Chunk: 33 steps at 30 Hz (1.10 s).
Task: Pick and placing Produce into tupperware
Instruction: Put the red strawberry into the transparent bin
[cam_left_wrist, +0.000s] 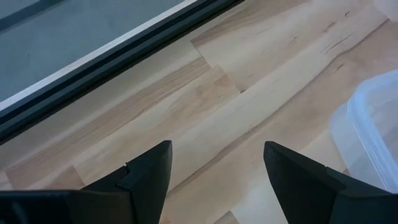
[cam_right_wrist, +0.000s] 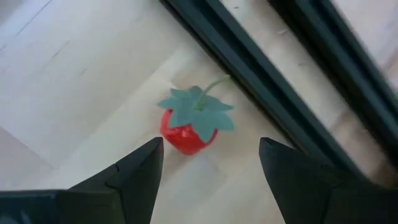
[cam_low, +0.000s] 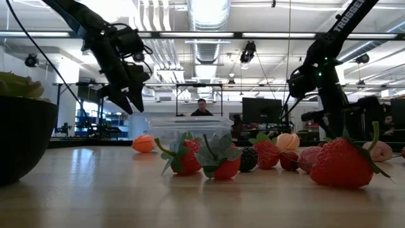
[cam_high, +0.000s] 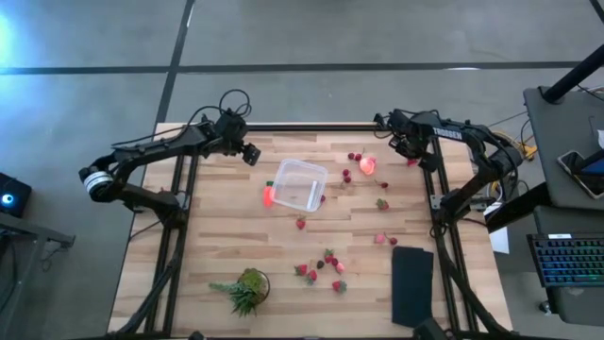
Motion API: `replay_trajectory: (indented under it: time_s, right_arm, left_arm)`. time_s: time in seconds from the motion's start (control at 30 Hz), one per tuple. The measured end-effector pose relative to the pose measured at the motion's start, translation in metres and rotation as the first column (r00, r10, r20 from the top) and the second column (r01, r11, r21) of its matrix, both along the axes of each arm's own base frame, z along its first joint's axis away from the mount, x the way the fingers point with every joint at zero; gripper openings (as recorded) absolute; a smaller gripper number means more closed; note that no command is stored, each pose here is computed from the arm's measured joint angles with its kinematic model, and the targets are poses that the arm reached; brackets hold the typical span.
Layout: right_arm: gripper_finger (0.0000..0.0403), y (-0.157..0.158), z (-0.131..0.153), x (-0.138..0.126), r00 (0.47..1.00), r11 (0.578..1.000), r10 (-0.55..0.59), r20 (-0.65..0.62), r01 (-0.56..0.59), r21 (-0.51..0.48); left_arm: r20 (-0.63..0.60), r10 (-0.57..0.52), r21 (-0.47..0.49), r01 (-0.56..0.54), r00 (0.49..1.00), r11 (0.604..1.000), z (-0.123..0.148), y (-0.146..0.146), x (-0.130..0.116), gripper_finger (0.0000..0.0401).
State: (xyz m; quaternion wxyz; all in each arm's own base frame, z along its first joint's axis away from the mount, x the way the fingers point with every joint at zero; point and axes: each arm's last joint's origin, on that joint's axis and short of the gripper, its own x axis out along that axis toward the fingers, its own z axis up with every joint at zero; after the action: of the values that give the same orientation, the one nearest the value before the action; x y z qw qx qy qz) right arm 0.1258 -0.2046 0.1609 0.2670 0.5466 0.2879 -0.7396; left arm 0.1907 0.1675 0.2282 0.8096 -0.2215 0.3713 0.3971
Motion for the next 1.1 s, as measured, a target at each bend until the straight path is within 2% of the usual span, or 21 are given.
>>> replay_trajectory:
  time_s: [0.13,0.5,0.7,1.1]
  right_arm:
    - [0.0258,-0.001,-0.007,0.000,1.000,0.999,-0.014,0.028,0.015,-0.043]
    - [0.0256,0.001,-0.015,-0.004,1.000,0.996,-0.013,-0.027,0.011,-0.093]
    - [0.0230,-0.001,-0.019,-0.002,1.000,0.993,-0.013,0.015,0.015,-0.120]
    - [0.0186,-0.001,-0.021,-0.003,1.000,0.993,-0.010,0.018,0.012,-0.122]
  left_arm:
    - [0.014,0.000,0.012,-0.001,1.000,1.000,0.001,0.001,0.001,0.0240]
    - [0.013,0.003,0.009,-0.003,1.000,1.000,0.001,0.001,0.001,0.0240]
    - [0.013,0.003,0.009,-0.003,1.000,1.000,0.001,0.001,0.001,0.0240]
    - [0.013,0.002,0.009,-0.003,1.000,1.000,0.001,0.001,0.001,0.0240]
